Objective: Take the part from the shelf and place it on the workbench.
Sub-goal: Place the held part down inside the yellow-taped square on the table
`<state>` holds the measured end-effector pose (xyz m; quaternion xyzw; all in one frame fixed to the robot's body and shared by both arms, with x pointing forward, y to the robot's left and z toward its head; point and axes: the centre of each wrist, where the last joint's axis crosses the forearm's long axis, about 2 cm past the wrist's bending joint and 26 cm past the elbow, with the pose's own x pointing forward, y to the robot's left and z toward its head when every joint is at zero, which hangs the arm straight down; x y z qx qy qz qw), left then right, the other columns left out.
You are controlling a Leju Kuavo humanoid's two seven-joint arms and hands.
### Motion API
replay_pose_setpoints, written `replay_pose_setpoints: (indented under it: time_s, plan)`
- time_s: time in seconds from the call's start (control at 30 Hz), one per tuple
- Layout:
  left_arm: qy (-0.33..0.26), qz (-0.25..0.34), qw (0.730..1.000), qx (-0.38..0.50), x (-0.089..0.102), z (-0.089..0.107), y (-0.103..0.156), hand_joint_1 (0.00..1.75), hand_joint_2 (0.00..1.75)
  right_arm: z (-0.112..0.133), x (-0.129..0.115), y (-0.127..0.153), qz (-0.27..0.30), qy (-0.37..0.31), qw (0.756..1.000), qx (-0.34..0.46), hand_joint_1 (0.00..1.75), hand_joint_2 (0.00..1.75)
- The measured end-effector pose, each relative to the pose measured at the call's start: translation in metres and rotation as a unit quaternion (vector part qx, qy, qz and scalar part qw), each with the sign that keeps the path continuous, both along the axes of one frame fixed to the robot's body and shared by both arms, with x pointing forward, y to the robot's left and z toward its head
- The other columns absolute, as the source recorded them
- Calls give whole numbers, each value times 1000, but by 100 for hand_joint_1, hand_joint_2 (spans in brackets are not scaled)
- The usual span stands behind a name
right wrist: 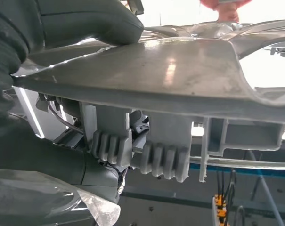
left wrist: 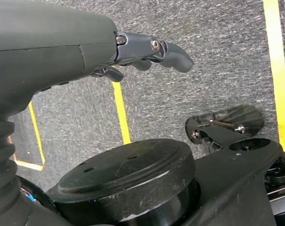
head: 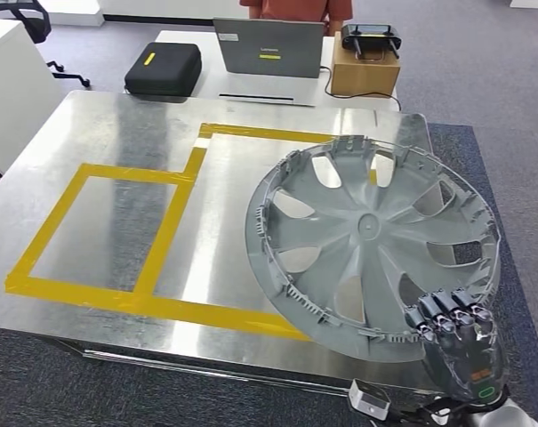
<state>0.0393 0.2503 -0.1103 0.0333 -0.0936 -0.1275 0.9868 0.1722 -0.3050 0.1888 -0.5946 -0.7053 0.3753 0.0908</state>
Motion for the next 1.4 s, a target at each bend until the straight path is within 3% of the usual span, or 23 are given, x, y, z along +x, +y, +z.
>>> replay_pose_setpoints:
  time_s: [0.53, 0.67, 1.4]
  plan:
    - [3, -17, 1000, 7, 5, 0, 5, 0, 175, -10, 27, 8, 34, 12, 999, -25, 175, 175]
    - [8, -36, 999, 12, 12, 1, 6, 0, 175, -10, 39, 17, 80, 7, 995, -60, 175, 175]
    - [6, -64, 998, 16, 18, 2, 7, 0, 175, -13, 37, 26, 116, 11, 990, -76, 175, 175]
